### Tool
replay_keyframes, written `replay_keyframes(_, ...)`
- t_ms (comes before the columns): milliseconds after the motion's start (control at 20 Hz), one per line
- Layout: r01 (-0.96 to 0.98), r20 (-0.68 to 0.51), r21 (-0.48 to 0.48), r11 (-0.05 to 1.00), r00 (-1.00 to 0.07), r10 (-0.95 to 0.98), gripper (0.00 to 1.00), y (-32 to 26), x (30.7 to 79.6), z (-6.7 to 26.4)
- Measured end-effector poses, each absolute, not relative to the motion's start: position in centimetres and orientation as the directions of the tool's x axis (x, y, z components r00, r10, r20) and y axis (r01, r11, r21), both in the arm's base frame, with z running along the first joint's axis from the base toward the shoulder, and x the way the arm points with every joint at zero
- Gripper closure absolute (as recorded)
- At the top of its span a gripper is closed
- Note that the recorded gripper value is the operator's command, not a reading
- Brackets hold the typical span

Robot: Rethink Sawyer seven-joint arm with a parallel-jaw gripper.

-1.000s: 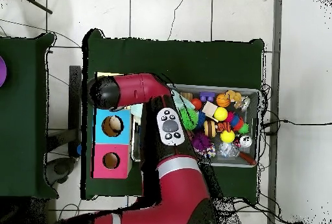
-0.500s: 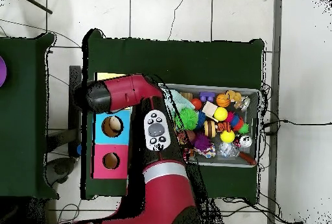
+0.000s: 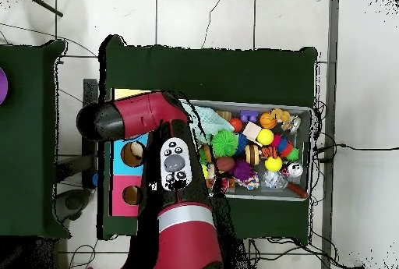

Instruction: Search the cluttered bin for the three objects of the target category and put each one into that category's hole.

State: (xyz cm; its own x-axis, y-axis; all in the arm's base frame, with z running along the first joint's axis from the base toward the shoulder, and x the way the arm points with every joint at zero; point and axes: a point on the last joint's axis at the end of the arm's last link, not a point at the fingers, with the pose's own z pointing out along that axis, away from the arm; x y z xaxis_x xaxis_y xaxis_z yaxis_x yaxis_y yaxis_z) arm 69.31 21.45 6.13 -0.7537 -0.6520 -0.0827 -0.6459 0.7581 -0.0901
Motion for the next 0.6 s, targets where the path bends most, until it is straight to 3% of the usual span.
replay_keyframes(600, -0.647, -0.075, -0.102, 0.756, -0.752, -0.654, 0.00, 21.18, 69.20, 6.16)
